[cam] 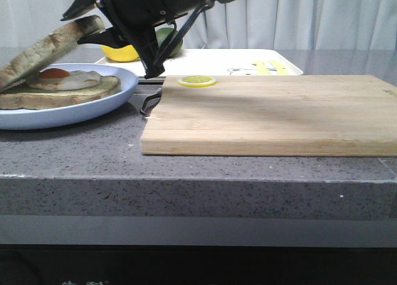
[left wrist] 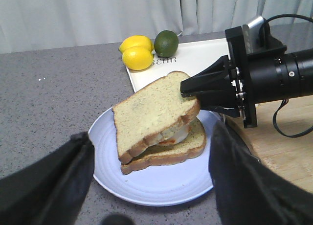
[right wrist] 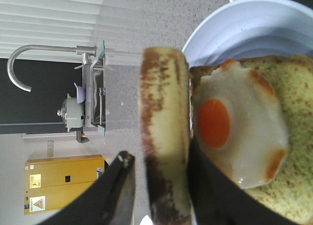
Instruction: Place bread and move sandwich to tray
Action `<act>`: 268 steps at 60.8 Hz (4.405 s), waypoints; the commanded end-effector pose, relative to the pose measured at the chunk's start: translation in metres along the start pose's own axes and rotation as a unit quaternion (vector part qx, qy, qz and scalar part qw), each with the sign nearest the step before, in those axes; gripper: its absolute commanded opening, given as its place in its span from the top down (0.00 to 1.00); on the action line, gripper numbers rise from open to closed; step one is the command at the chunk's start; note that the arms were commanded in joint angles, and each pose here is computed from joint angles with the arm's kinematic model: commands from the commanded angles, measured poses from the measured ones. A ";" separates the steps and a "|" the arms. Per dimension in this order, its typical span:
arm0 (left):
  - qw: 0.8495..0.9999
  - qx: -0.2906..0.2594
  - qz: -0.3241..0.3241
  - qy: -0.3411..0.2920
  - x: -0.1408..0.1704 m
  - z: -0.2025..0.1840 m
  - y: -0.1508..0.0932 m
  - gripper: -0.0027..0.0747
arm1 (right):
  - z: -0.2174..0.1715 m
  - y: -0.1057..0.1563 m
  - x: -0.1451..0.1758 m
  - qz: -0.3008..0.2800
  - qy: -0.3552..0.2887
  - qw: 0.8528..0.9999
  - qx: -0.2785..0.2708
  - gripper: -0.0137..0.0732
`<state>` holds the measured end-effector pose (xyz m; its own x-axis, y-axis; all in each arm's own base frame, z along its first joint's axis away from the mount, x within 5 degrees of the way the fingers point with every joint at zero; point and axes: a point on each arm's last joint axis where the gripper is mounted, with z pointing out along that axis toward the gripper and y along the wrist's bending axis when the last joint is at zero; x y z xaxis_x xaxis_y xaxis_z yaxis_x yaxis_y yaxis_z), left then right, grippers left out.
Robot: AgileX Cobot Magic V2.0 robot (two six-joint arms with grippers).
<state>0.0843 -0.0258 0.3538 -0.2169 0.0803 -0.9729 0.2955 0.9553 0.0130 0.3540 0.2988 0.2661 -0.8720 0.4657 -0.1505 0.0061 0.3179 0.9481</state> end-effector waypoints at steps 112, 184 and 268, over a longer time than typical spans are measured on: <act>0.999 0.005 0.002 -0.047 -0.015 -0.001 -0.001 0.33 | -0.366 0.063 0.088 -0.561 -0.125 0.799 0.179 0.42; 0.999 0.005 0.002 -0.047 -0.015 -0.001 -0.001 0.33 | -0.382 0.057 0.106 -0.559 -0.137 0.803 0.153 0.42; 0.932 -0.076 0.005 0.353 -0.036 0.085 0.021 0.33 | -0.382 0.057 0.106 -0.559 -0.137 0.803 0.153 0.42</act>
<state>0.1632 -0.0373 0.3610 -0.7950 0.2546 -0.5506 0.2383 0.9658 0.1025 0.0745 0.0510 0.3987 -0.3369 -0.1604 -0.9278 -0.5574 0.8281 0.0592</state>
